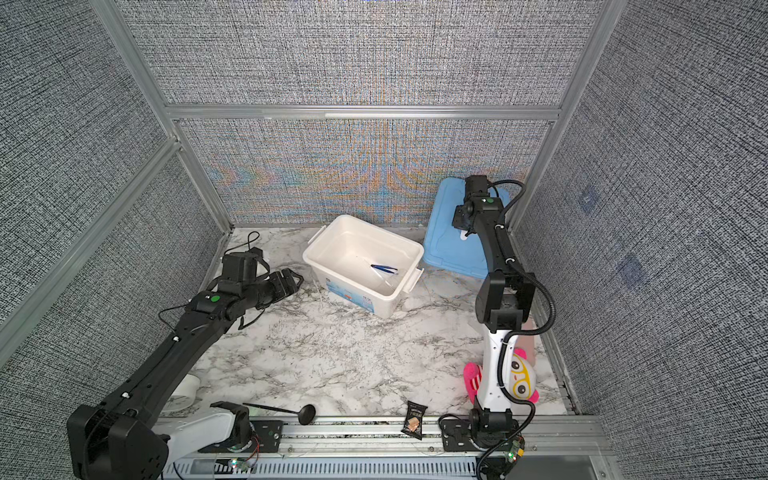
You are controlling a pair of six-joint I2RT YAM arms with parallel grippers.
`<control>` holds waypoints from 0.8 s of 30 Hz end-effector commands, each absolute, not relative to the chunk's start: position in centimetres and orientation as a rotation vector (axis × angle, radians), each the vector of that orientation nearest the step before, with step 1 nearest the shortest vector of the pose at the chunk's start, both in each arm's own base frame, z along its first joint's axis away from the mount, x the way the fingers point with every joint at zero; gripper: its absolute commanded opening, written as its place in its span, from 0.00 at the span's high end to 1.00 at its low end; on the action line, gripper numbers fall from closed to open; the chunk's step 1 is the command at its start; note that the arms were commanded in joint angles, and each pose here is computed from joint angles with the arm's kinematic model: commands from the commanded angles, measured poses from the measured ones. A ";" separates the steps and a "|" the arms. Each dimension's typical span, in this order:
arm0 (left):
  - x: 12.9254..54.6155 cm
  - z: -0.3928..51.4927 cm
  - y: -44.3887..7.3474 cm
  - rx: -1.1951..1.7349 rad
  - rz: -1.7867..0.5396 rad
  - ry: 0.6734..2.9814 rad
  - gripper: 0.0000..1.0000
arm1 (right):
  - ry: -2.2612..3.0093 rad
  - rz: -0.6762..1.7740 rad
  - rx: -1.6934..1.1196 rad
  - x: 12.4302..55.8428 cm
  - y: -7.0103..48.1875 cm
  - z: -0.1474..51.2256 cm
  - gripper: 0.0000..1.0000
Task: Organize the chemistry lab equipment
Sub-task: 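Raise the blue lid upright and swing it toward the white bin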
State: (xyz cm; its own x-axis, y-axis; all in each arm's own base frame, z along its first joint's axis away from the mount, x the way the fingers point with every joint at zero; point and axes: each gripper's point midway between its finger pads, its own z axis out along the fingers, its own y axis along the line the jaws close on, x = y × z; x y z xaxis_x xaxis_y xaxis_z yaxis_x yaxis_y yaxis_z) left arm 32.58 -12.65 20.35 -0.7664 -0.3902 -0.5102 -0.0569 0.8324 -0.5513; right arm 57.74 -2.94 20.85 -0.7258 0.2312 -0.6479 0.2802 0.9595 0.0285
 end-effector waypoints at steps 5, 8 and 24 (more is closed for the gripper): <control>32.9 20.3 -13.1 -0.329 -0.726 2.365 0.15 | 2.345 -0.087 0.353 56.7 -3.1 24.7 0.92; 33.0 20.2 -13.4 -0.331 -0.747 2.367 0.15 | 2.318 -0.070 0.340 56.1 -2.7 26.4 0.92; 32.6 20.3 -13.6 -0.336 -0.786 2.351 0.15 | 2.201 0.074 0.089 52.3 4.7 34.4 0.94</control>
